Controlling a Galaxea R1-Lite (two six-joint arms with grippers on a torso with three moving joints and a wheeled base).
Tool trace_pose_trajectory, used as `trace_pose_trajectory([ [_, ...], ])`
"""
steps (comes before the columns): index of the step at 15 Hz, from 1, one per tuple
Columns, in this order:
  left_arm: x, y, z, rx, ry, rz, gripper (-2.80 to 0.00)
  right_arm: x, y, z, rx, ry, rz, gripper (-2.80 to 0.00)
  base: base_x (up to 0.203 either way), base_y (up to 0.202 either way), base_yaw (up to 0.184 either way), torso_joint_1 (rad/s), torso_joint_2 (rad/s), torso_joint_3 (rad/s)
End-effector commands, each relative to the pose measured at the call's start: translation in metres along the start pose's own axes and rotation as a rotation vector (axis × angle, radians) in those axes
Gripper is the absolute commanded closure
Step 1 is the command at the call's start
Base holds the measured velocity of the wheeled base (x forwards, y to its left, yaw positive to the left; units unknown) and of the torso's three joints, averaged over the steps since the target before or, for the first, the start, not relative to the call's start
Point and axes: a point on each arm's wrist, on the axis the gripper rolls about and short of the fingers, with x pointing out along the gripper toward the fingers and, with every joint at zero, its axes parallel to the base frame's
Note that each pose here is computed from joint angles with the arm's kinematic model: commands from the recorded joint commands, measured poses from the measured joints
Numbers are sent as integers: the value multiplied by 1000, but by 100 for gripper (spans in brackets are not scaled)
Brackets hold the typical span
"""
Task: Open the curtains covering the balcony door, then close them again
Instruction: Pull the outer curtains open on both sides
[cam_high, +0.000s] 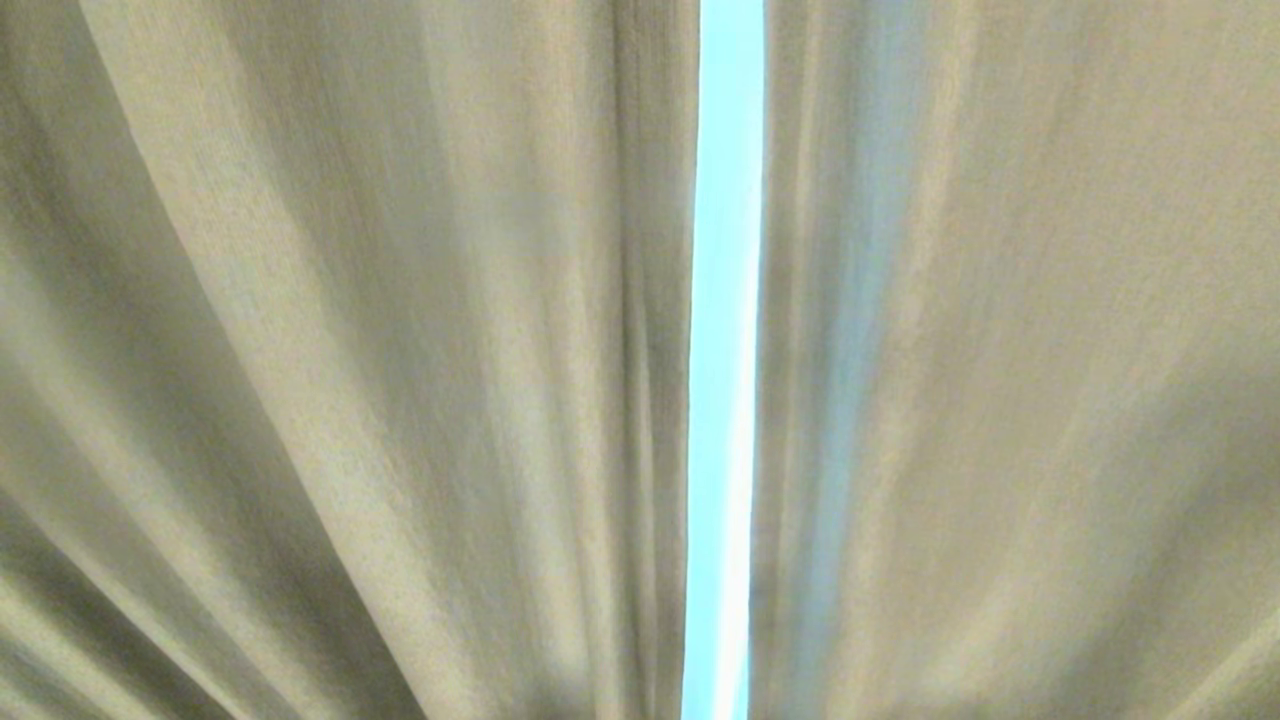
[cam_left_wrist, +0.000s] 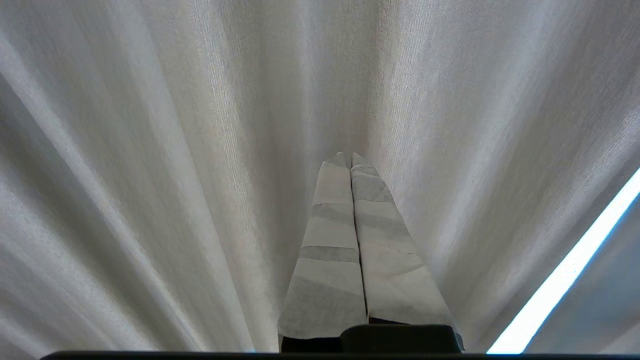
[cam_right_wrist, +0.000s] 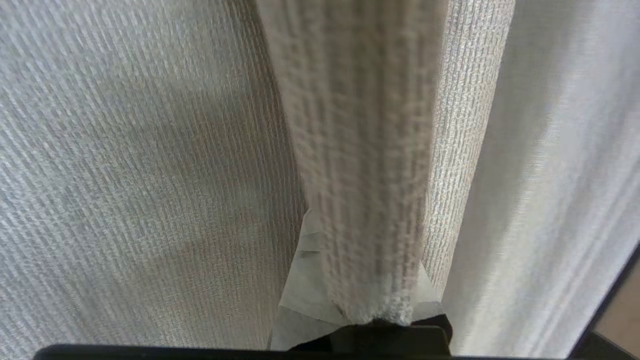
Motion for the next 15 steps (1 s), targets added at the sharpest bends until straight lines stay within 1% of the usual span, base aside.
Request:
trace_pose_trajectory([
  [1, 0, 0, 0, 0, 0, 0, 0, 4, -7, -6, 0, 20, -22, 0, 0, 0, 0, 0, 0, 0],
  [12, 0, 0, 0, 0, 0, 0, 0, 7, -32, -13, -9, 42, -93, 0, 0, 0, 0, 0, 0, 0],
  [15, 0, 0, 0, 0, 0, 0, 0, 7, -38, -14, -11, 47, -86, 0, 0, 0, 0, 0, 0, 0],
])
